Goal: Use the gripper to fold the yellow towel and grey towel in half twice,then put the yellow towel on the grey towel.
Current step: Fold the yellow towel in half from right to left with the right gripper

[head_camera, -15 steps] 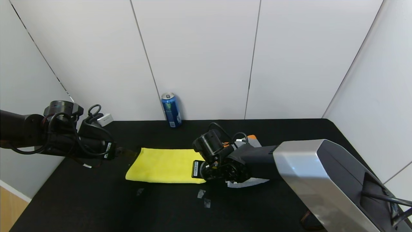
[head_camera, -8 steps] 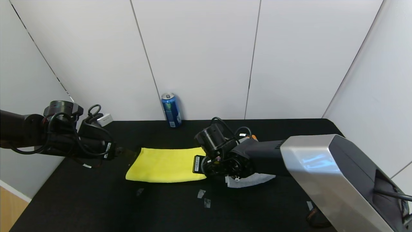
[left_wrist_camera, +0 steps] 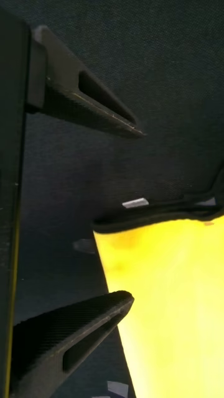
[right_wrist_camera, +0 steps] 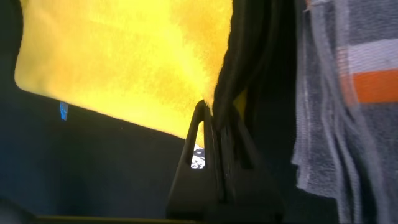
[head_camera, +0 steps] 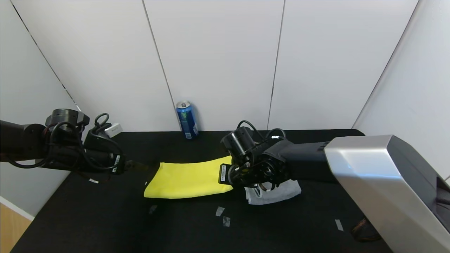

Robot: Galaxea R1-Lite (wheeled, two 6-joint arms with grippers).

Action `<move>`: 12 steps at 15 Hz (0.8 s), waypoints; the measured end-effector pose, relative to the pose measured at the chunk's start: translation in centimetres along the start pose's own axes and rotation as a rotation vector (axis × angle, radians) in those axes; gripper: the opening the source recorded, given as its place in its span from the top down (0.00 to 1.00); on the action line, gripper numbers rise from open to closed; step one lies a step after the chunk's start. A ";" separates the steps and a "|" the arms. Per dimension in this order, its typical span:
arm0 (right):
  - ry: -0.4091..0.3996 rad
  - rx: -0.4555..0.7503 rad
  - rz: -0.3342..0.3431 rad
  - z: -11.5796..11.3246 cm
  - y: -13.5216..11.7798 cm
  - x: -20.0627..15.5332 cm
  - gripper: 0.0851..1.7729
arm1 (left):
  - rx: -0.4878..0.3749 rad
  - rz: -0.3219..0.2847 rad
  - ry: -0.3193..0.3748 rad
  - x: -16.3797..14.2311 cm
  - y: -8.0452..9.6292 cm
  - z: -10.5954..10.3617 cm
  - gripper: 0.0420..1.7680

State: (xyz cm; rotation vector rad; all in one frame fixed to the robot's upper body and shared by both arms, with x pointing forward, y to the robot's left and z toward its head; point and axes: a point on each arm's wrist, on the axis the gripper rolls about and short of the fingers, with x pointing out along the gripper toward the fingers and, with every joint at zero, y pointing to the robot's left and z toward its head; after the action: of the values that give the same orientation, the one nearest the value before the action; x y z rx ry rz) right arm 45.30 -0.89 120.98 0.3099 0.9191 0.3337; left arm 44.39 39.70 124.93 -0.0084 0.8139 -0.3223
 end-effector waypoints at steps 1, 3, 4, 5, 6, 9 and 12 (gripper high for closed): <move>0.002 0.004 -0.009 0.1 -0.4 -0.2 0.98 | 0.002 0.000 -0.001 -0.1 -0.1 0.0 0.03; 0.003 0.016 -0.026 0.5 -1.3 -0.6 0.98 | 0.004 0.000 -0.004 -0.2 -0.2 0.0 0.03; 0.003 0.024 -0.036 0.7 -1.8 -0.8 0.98 | 0.005 0.000 -0.006 -0.3 -0.2 0.1 0.03; 0.003 0.032 -0.046 0.9 -2.4 -1.0 0.98 | 0.006 0.000 -0.008 -0.4 -0.2 0.1 0.03; 0.000 0.041 -0.054 1.2 -2.9 -1.2 0.98 | 0.007 0.001 -0.011 -0.5 -0.3 0.1 0.03; -0.012 0.046 -0.051 1.6 -3.0 -1.7 0.98 | 0.011 -0.002 -0.014 -0.5 -0.5 0.2 0.03; -0.042 0.036 -0.017 2.0 -1.9 -2.0 0.98 | 0.011 -0.005 -0.013 -0.5 -0.6 0.2 0.03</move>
State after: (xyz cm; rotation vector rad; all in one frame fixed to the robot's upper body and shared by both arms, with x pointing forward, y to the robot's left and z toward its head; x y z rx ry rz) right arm 46.09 -3.72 122.83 0.3410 0.8872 0.2943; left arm 44.05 39.30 125.53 -0.0019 0.7996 -0.3313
